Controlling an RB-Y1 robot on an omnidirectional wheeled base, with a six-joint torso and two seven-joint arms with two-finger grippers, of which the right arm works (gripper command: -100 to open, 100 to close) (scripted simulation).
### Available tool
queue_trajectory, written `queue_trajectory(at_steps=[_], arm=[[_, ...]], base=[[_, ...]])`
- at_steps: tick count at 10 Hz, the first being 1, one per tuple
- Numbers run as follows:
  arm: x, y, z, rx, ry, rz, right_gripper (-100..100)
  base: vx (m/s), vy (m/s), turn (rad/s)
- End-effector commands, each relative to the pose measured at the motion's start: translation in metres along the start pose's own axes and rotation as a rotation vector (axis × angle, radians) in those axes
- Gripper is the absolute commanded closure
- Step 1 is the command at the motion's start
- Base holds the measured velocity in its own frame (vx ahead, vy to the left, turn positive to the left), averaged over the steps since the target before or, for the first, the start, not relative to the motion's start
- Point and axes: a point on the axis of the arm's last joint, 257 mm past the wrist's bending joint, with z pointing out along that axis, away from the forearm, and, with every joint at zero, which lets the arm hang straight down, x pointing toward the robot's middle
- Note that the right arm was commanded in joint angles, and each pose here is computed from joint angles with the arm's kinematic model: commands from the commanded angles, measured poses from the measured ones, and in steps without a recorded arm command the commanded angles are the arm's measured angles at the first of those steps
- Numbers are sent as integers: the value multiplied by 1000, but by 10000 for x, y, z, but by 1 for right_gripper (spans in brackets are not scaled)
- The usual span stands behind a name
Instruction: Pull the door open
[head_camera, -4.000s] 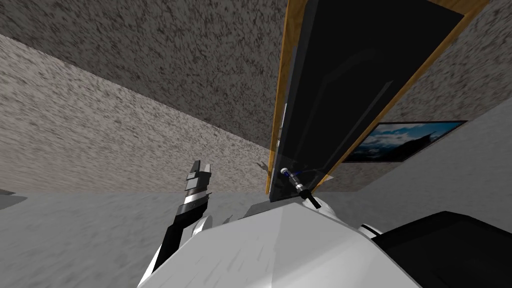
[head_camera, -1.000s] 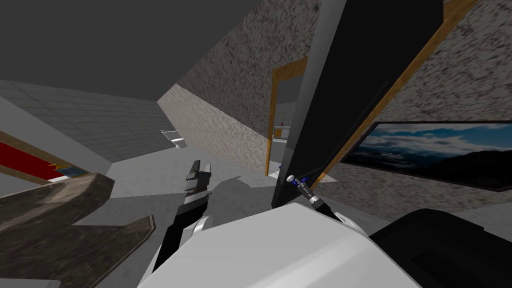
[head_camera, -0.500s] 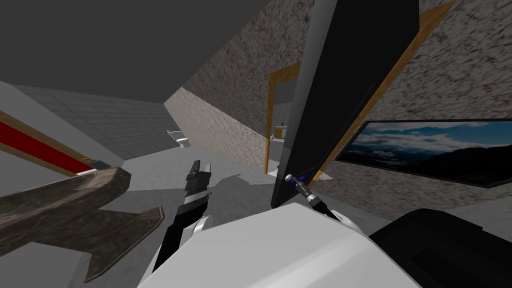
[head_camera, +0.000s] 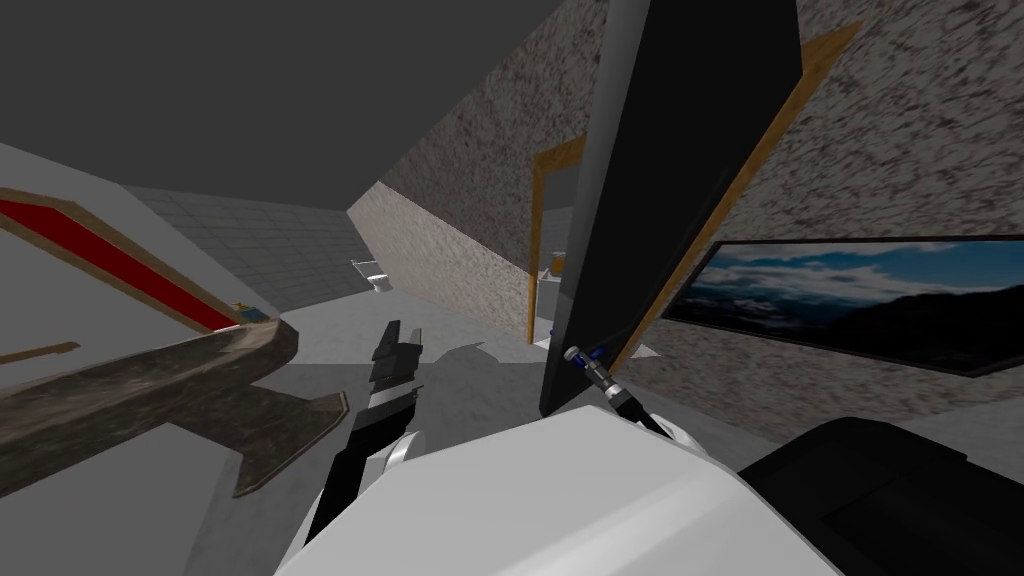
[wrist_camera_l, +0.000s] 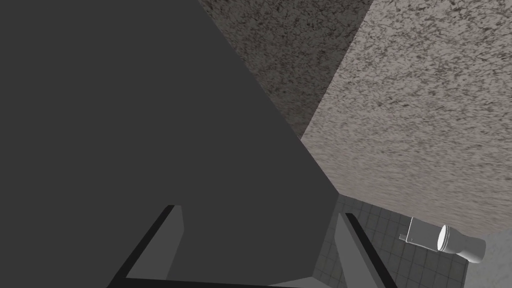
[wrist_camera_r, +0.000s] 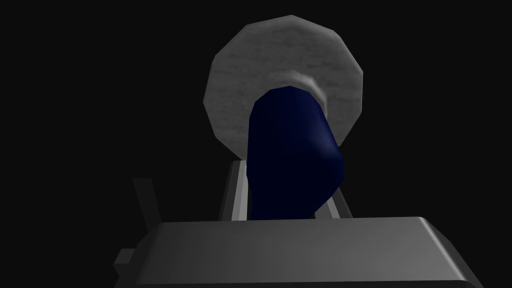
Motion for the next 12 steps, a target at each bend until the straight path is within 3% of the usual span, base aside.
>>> queue_trajectory(at_steps=[1,7,12], arm=[[164,-22,-23,4,20,12,100],[419,13,122,10,32,29,100],[215,-41,128,21,7,29,100]], base=[[-89,-54,53],[-91,-120,86],[-125,0,174]])
